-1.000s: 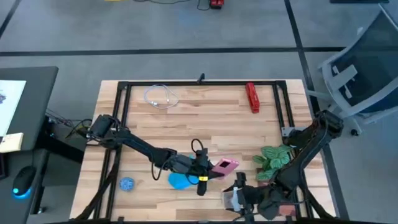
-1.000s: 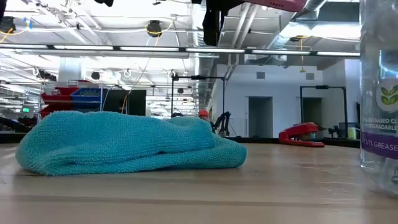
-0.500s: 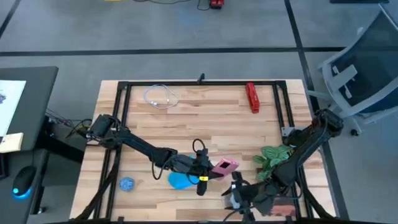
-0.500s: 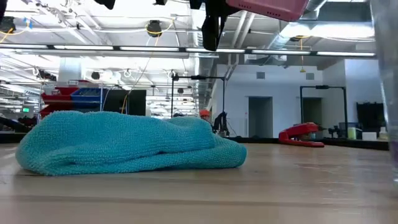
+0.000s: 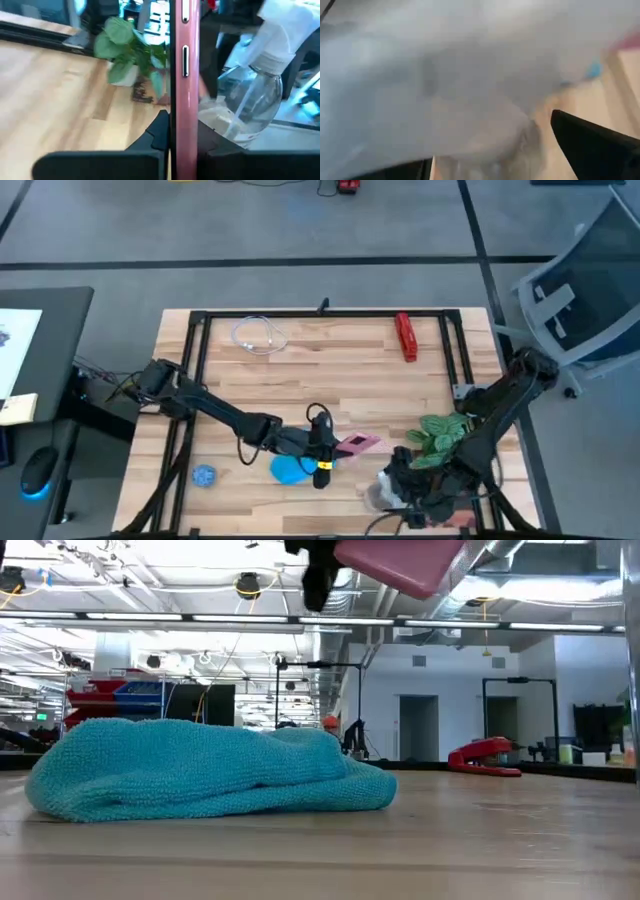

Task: Apply microfiber cloth
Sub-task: Spray the back of the cellphone with the spray cleaning bottle, then wipe the back and front of the cellphone with the blue microfiber cloth

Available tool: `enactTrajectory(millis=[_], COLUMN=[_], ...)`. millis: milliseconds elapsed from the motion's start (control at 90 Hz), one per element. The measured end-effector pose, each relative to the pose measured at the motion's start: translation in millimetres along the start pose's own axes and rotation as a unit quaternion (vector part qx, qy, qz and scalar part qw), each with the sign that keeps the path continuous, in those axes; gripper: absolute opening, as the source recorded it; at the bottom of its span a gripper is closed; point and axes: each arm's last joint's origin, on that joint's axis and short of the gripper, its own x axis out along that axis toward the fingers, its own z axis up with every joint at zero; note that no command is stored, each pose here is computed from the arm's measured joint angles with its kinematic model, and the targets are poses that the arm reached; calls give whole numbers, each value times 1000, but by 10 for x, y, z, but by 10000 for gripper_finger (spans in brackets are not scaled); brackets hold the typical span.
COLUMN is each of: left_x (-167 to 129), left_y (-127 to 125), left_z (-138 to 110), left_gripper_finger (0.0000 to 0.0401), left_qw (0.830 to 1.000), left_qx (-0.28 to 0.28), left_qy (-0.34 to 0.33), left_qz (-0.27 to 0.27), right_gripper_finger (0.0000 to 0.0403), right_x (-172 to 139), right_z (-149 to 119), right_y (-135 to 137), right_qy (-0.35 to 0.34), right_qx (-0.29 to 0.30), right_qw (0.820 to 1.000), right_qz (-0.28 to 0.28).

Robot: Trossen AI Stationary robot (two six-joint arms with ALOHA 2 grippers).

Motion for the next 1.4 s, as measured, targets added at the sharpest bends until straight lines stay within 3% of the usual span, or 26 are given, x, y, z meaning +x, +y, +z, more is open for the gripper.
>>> enactTrajectory(millis=[311, 444, 556, 756, 956, 1144, 1244, 1322, 1400], left_x=[-255, -301, -334, -473, -758, -1036, -1162, -1233, -1280], left_y=[-66, -72, -104, -122, -148, -191, -218, -230, -258], left_z=[-14, -77, -93, -16, 122, 191, 185, 164, 108], left_gripper_finger=[9, 9, 9, 9, 9, 9, 9, 9, 9], left_qw=[999, 999, 999, 999, 996, 992, 990, 989, 989], left_qx=[19, 16, 18, 34, 57, 74, 75, 70, 62], left_qy=[-11, -5, -2, 13, 18, 22, 32, 41, 55], left_qz=[29, 32, 27, 25, 63, 102, 112, 120, 124], right_gripper_finger=[368, 368, 368, 367, 353, 341, 341, 340, 341], right_x=[-414, -588, -810, -1108, -1085, -932, -771, -636, -516], right_z=[-65, -40, 64, 333, 651, 869, 980, 1032, 1040], right_y=[-260, -313, -337, -349, -388, -491, -600, -784, -970], right_qy=[39, 33, -7, -152, -234, -269, -284, -284, -275], right_qx=[59, 74, 79, 41, -21, -48, -42, 6, 80], right_qw=[995, 995, 996, 987, 963, 950, 951, 959, 955], right_qz=[-63, -55, -37, 28, 129, 154, 113, 13, -80])
